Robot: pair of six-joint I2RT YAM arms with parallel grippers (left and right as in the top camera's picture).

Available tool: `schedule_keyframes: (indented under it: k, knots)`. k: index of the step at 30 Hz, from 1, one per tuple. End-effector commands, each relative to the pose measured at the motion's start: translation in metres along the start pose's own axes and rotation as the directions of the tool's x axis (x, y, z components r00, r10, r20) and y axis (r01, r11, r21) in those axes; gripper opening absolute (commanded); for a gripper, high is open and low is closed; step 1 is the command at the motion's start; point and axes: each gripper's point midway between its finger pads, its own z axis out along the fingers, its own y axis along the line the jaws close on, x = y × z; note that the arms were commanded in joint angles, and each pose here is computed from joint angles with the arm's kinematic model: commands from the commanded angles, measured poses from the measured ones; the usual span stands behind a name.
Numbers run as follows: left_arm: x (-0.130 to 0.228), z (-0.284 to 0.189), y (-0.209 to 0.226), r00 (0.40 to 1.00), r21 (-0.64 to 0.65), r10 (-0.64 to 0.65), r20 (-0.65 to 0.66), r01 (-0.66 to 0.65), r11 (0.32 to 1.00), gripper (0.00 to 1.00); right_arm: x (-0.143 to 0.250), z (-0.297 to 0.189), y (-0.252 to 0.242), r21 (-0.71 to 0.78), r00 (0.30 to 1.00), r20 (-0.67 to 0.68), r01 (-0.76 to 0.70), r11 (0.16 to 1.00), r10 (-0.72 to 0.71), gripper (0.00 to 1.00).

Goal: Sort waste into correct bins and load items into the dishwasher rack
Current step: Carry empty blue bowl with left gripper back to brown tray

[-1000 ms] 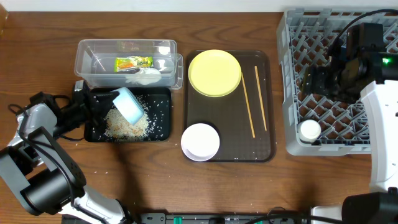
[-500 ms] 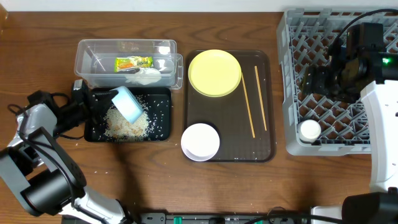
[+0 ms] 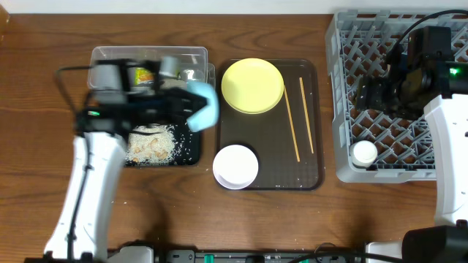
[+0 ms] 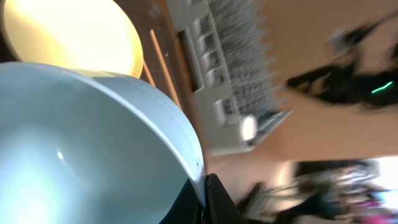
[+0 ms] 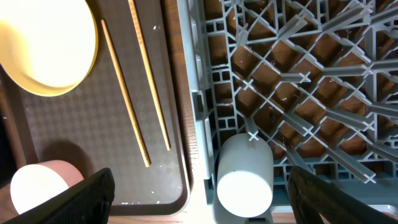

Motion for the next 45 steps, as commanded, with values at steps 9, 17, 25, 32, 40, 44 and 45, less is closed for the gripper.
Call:
schedule_keyframes:
  k: [9, 17, 25, 32, 40, 44, 45]
  knots:
    - [0.061, 0.133, -0.009, 0.844, -0.329, 0.482, -0.235, -0.536, 0.777, 0.06, -0.002, -0.005, 0.0, 0.003, 1.0, 0.014, 0.017, 1.0, -0.017, 0.87]
    - [0.117, 0.19, 0.005, 0.77, -0.277, 0.505, -0.389, -0.621, 0.733, 0.06, -0.001, -0.005, 0.0, 0.003, 1.0, 0.011, 0.017, 1.0, -0.017, 0.87]
    - [0.141, 0.206, 0.02, 0.749, -0.259, 0.479, -0.458, -0.628, 0.734, 0.1, -0.001, -0.005, 0.0, 0.003, 1.0, 0.011, 0.017, 1.0, -0.017, 0.87]
    - [0.14, 0.205, 0.014, 0.749, -0.253, 0.488, -0.449, -0.63, 0.735, 0.4, -0.002, -0.005, 0.0, 0.003, 1.0, 0.013, 0.017, 1.0, -0.017, 0.88]
    - [0.07, 0.148, -0.021, 0.903, -0.348, 0.387, -0.187, -0.429, 0.834, 0.5, -0.008, -0.003, 0.035, -0.124, 0.997, 0.044, 0.068, 0.99, -0.063, 0.84]
    - [0.025, 0.081, -0.017, 0.958, -0.425, 0.287, -0.019, -0.267, 0.865, 0.5, -0.008, 0.007, 0.067, -0.157, 0.988, 0.051, 0.151, 0.976, -0.145, 0.83]
    - [0.017, 0.062, -0.012, 0.962, -0.448, 0.272, 0.012, -0.238, 0.862, 0.51, -0.006, 0.012, 0.078, -0.165, 0.984, 0.046, 0.179, 0.97, -0.174, 0.83]
